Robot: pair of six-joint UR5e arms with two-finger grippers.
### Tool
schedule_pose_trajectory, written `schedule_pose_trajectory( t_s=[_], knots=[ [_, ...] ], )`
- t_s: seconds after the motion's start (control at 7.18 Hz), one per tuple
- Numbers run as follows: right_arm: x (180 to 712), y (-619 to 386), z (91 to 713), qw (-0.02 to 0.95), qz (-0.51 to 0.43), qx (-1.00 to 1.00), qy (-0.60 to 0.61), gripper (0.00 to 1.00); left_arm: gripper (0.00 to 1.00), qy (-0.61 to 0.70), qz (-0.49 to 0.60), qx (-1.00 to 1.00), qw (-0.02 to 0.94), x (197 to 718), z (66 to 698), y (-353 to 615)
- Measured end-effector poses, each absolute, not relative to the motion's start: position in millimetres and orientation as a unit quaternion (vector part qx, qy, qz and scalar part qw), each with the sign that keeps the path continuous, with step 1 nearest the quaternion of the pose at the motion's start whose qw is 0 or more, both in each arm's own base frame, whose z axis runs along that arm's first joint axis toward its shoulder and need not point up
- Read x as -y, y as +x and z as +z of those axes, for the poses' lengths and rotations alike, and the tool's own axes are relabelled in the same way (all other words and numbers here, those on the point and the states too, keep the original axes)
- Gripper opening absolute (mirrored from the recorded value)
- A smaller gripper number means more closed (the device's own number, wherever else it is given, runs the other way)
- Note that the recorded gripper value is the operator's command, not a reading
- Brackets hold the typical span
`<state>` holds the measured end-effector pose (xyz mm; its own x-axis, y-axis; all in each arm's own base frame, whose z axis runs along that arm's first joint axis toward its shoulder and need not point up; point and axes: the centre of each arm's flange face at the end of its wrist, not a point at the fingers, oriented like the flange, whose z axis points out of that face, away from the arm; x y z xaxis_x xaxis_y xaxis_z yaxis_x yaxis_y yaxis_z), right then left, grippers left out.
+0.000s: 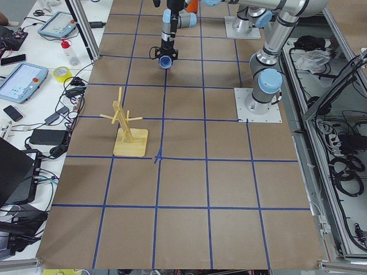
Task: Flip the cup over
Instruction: 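Lay the cup on its side and open the right gripper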
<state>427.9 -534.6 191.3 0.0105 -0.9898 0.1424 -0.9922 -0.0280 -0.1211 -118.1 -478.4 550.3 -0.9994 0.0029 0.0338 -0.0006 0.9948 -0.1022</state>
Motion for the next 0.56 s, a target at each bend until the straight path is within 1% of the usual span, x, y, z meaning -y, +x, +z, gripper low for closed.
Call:
schedule_pose_trajectory(
  t_s=[0.14, 0.28, 0.42, 0.56],
  knots=[
    [534.6, 428.6, 189.2, 0.003, 0.094, 0.699, 0.709, 0.57, 1.0, -0.001, 0.051, 0.999, 0.017, 478.4, 550.0, -118.1],
    [534.6, 429.1, 188.4, 0.0, 0.094, 0.702, 0.706, 0.72, 1.0, -0.001, 0.051, 0.999, 0.017, 478.4, 549.9, -118.1],
    [534.2, 430.2, 188.2, -0.005, 0.095, 0.706, 0.701, 0.93, 1.0, -0.001, 0.051, 0.999, 0.017, 478.4, 550.1, -118.1],
    [533.5, 431.8, 188.3, -0.015, 0.098, 0.709, 0.698, 1.0, 1.0, -0.001, 0.051, 0.999, 0.017, 478.4, 550.3, -118.1]
  ],
)
